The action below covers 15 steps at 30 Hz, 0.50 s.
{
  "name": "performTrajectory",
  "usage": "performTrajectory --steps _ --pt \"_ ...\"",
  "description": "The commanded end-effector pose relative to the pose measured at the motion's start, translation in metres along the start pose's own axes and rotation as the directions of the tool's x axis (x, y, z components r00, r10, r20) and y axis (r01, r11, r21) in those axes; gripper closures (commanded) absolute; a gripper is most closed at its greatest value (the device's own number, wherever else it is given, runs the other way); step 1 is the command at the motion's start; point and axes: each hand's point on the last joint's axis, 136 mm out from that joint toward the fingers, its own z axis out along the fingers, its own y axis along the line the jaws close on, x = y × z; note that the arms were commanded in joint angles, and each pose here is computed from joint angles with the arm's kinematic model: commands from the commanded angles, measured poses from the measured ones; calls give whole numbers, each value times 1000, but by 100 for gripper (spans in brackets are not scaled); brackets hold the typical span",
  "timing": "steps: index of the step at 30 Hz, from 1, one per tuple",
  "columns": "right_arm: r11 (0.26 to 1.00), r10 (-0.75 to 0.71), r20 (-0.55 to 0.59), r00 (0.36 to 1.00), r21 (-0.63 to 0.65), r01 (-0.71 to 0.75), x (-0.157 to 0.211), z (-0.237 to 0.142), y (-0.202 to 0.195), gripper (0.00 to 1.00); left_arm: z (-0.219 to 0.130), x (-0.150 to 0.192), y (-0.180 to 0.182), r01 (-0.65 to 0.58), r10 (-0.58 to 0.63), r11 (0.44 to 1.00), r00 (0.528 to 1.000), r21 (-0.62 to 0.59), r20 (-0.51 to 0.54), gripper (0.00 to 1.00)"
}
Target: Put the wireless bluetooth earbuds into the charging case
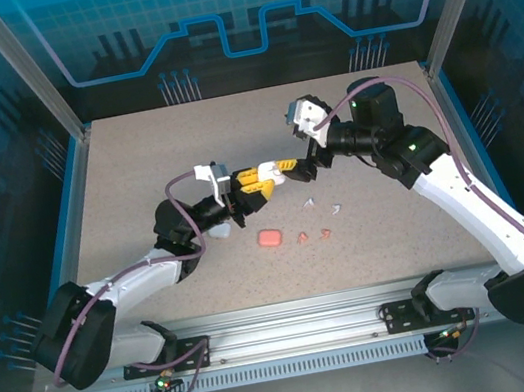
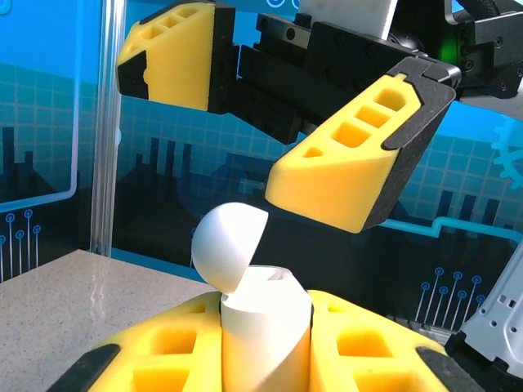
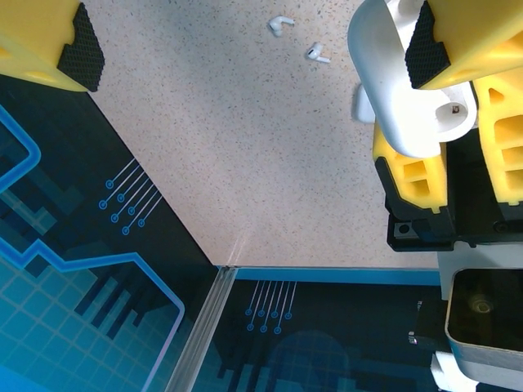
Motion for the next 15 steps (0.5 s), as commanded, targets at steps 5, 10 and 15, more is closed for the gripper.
performTrajectory --steps 5,10,15 --pt "998 53 -15 998 40 -53 -3 0 -15 1 -4 -9 -14 -53 53 998 998 38 22 100" --pt "997 59 -12 998 51 -59 -5 -2 -18 1 -4 -9 -15 -54 53 998 998 37 19 100" --pt "995 83 1 997 63 -83 -8 -9 -22 1 -4 -9 -14 -55 54 998 998 36 19 100"
